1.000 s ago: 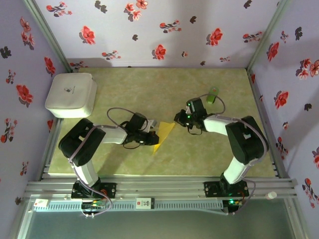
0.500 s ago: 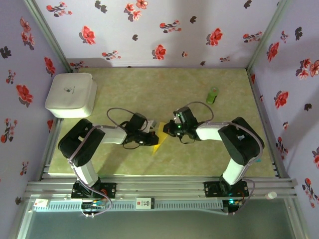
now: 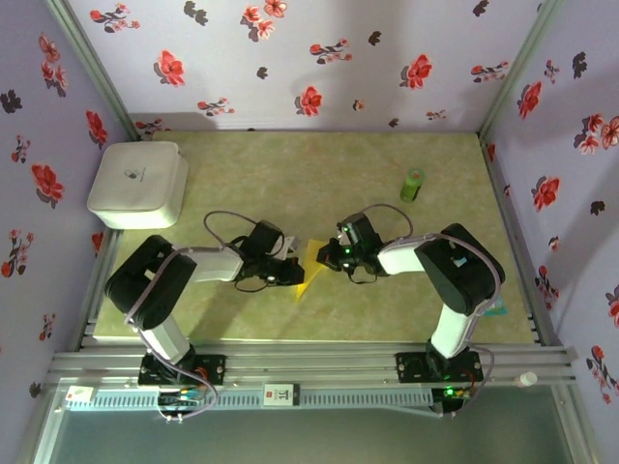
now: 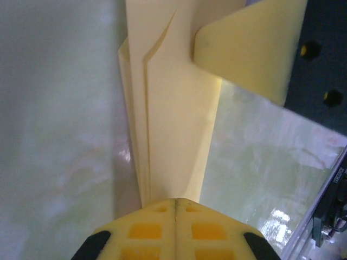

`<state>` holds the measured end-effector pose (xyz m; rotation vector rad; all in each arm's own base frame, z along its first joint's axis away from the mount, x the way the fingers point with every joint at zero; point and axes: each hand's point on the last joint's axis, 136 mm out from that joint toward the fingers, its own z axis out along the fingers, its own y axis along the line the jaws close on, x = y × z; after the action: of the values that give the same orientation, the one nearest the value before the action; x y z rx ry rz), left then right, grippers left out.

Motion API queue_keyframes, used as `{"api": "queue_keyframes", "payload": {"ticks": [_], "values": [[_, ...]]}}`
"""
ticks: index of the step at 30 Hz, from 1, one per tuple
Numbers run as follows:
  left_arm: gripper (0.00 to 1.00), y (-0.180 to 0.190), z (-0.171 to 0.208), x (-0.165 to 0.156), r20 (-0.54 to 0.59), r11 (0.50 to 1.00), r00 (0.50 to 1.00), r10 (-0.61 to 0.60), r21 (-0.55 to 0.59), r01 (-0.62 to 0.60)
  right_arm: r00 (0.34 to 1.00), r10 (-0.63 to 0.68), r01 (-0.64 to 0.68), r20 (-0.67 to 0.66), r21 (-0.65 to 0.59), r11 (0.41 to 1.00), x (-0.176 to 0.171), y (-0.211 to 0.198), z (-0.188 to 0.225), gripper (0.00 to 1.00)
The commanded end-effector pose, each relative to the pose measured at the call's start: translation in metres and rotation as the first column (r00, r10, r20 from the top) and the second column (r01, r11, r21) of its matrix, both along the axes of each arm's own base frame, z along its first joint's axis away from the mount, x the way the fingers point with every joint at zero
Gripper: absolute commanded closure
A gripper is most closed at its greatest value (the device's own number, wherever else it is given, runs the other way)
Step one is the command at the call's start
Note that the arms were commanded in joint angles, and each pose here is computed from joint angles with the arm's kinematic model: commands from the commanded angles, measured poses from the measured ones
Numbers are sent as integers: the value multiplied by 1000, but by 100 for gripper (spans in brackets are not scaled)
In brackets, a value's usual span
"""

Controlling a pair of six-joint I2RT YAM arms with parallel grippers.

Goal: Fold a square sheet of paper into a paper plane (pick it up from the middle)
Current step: Fold the wing for the fifth time at the center of the table.

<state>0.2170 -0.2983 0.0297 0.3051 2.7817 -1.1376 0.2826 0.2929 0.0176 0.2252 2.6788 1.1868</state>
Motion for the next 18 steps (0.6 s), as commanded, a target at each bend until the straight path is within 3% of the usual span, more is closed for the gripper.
{"api": "queue_keyframes", "payload": {"ticks": [1, 8, 18], "values": [[100, -1, 20, -1, -7, 999, 999, 38, -24, -38, 997, -49, 41, -67, -105, 994, -11, -19, -36, 100], [100, -17, 44, 4, 7, 996, 1000, 28, -86, -27, 996, -49, 42, -68, -101, 994, -9, -17, -34, 100], [100, -42, 28, -1, -14, 999, 1000, -21, -46, 20, 996, -51, 44, -70, -101, 994, -9, -17, -34, 100]]}}
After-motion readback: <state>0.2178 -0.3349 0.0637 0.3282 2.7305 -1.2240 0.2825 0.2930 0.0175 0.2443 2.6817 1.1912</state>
